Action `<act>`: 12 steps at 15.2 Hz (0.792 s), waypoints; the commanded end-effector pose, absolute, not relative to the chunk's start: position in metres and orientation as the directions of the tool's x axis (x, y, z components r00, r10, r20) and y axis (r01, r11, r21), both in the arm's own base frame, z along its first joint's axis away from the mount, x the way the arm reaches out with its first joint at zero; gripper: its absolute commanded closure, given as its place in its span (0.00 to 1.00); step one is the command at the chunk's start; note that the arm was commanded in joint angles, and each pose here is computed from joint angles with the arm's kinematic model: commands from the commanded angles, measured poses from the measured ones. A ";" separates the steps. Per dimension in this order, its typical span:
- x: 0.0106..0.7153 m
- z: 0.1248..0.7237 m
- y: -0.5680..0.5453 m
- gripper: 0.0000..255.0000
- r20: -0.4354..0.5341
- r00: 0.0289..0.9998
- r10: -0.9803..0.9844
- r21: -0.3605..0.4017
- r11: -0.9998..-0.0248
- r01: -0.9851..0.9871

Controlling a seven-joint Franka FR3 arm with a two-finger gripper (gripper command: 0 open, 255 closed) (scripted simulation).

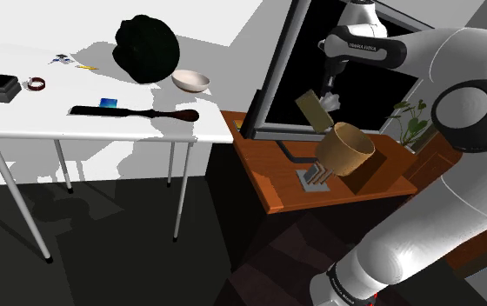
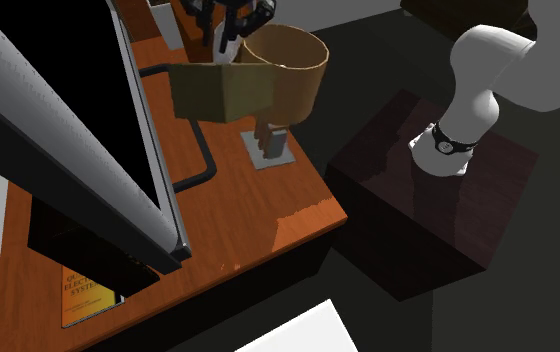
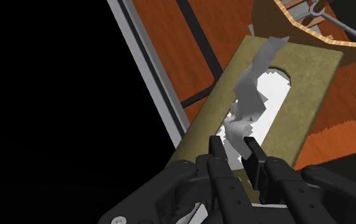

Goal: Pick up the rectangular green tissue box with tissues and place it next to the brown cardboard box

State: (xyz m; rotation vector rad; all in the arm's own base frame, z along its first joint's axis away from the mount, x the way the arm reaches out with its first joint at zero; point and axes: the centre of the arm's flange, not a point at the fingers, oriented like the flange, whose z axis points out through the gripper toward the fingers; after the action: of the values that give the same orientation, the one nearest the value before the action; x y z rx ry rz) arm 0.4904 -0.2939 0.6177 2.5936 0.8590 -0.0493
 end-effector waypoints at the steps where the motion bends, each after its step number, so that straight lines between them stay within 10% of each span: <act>1: 0.466 0.612 -0.313 1.00 -0.163 0.811 0.562 0.360 -0.732 0.579; 12: 0.351 0.613 -0.402 1.00 -0.163 0.811 0.562 0.360 -0.732 0.579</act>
State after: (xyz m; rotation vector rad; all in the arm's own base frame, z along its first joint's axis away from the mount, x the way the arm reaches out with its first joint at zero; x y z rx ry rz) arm 0.3613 -0.3926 0.6152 2.6003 0.8545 -0.0603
